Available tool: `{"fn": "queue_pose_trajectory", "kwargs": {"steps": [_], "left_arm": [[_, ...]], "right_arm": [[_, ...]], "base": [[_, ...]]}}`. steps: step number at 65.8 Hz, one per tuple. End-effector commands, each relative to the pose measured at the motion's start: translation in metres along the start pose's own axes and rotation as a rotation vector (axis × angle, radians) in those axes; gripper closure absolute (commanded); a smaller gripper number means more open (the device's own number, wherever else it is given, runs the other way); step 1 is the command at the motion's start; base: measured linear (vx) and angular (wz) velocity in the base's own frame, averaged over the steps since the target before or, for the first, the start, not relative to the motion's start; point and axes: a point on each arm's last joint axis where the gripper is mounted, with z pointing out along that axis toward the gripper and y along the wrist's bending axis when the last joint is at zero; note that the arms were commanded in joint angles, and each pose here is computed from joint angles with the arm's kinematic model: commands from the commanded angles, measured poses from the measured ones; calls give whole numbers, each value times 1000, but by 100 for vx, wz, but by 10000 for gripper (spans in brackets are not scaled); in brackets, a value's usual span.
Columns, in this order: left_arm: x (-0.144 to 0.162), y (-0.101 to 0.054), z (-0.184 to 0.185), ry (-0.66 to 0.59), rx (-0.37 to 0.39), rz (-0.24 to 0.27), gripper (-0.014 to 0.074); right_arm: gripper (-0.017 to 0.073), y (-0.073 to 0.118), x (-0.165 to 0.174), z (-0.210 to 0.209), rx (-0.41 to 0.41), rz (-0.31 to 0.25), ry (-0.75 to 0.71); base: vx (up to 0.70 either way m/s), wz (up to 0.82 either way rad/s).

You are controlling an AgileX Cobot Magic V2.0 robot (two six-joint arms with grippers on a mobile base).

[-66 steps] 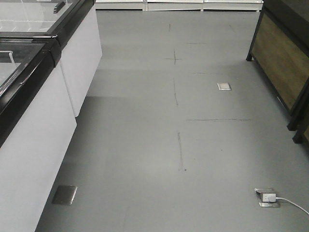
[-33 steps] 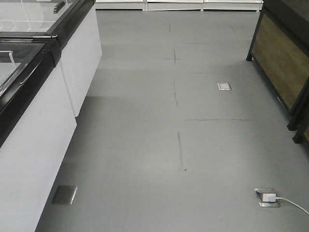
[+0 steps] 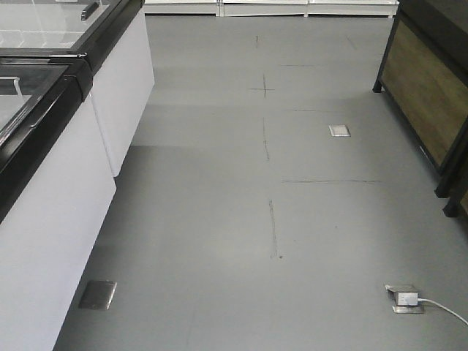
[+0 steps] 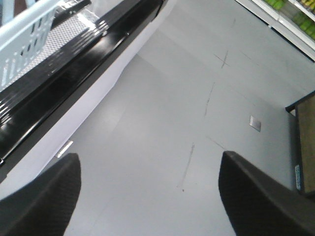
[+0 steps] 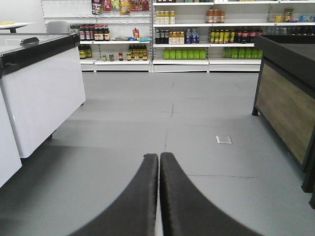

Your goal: Left arm holds basket, right arm returns cookies

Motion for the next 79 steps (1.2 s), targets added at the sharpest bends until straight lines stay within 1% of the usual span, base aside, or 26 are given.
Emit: {"fn": "queue_pose_trajectory", "kwargs": {"steps": [1,8,12,19,26,27,34,35,36,41,47,53,60,64,70,77,79], "left_arm": [[-21,-3,-2,-85,-1,-59,39],[-32,7,3,-111,-70,-106,39],[-40,15,6,-120,-113,-154,39],[-51,24,12,-119,-137,-222,39],[-63,27,19,-88,-100,-253,39],[-65,26,20,-83,-82,-268,39],[-80,29,21,-79,-19,-327,39],[-82,30,21,-78,-13,-325,39],[-85,30,20,-82,3,-335,39],[-96,35,17,-101,23,-354,39],[-104,40,12,-136,25,-383,39],[-112,50,9,-174,0,-405,39],[-117,63,9,-196,-36,-393,50],[-120,69,11,-208,-32,-405,66],[-127,76,16,-226,12,-434,99],[-136,84,24,-248,91,-472,140],[-138,85,25,-253,113,-475,148]], "right_arm": [[568,0,-8,-1,4,4,-86],[568,0,-8,-1,4,4,-86],[568,0,-8,-1,4,4,-86],[568,0,-8,-1,4,4,-86],[568,0,-8,-1,4,4,-86],[568,0,-8,-1,4,4,-86],[568,0,-8,-1,4,4,-86],[568,0,-8,-1,4,4,-86],[568,0,-8,-1,4,4,-86],[568,0,-8,-1,4,4,-86],[568,0,-8,-1,4,4,-86],[568,0,-8,-1,4,4,-86],[568,0,-8,-1,4,4,-86],[568,0,-8,-1,4,4,-86],[568,0,-8,-1,4,4,-86],[568,0,-8,-1,4,4,-86],[568,0,-8,-1,4,4,-86]], "base": [[0,0],[0,0],[0,0],[0,0],[0,0],[0,0],[0,0],[0,0],[0,0],[0,0],[0,0],[0,0],[0,0],[0,0],[0,0],[0,0],[0,0]]}}
